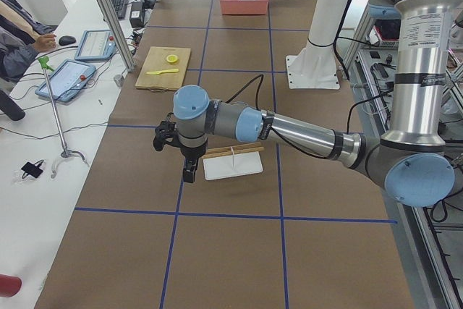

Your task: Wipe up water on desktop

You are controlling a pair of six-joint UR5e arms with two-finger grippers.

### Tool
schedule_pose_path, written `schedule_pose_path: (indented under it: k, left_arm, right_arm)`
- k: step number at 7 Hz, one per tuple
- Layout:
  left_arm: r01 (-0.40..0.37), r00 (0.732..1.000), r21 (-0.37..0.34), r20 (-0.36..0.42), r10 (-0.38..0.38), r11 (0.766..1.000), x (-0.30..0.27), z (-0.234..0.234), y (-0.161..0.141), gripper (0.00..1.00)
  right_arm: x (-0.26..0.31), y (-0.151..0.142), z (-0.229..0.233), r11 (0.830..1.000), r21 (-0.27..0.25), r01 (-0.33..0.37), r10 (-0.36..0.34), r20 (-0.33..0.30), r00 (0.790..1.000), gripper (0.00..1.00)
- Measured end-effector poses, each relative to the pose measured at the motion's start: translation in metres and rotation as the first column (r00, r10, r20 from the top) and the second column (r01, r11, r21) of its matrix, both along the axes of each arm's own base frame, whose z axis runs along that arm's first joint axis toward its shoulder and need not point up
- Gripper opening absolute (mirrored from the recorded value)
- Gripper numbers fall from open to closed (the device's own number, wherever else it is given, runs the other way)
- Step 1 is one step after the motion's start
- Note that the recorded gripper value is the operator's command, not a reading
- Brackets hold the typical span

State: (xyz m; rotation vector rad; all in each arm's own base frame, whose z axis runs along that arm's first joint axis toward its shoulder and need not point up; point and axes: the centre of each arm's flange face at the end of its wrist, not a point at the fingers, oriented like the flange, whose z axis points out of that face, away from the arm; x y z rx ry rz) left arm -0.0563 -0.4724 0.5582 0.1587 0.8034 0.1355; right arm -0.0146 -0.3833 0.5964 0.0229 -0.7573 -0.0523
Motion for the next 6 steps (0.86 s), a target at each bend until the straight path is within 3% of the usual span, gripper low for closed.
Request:
schedule_pose_path:
  k: [1,3,6]
  left_arm:
    - [-0.020,1.000,-0.003,-0.008,0.020,1.000,-0.004,0.022,0.021,0.98]
    - [-0.015,1.000,-0.034,-0.014,0.015,0.999,-0.006,0.047,0.036,0.98]
    - [0.035,0.999,-0.064,-0.021,-0.037,0.997,-0.008,0.037,0.027,0.98]
  right_arm:
    - [0.009,-0.004,0.006,1.000,-0.010,-0.024,0.024,0.006,1.000,1.00]
    - [0.027,-0.011,0.004,0.998,-0.005,-0.066,0.066,0.023,0.998,1.00]
    - [0.031,-0.020,0.002,0.997,0.079,-0.001,0.000,0.018,1.000,1.00]
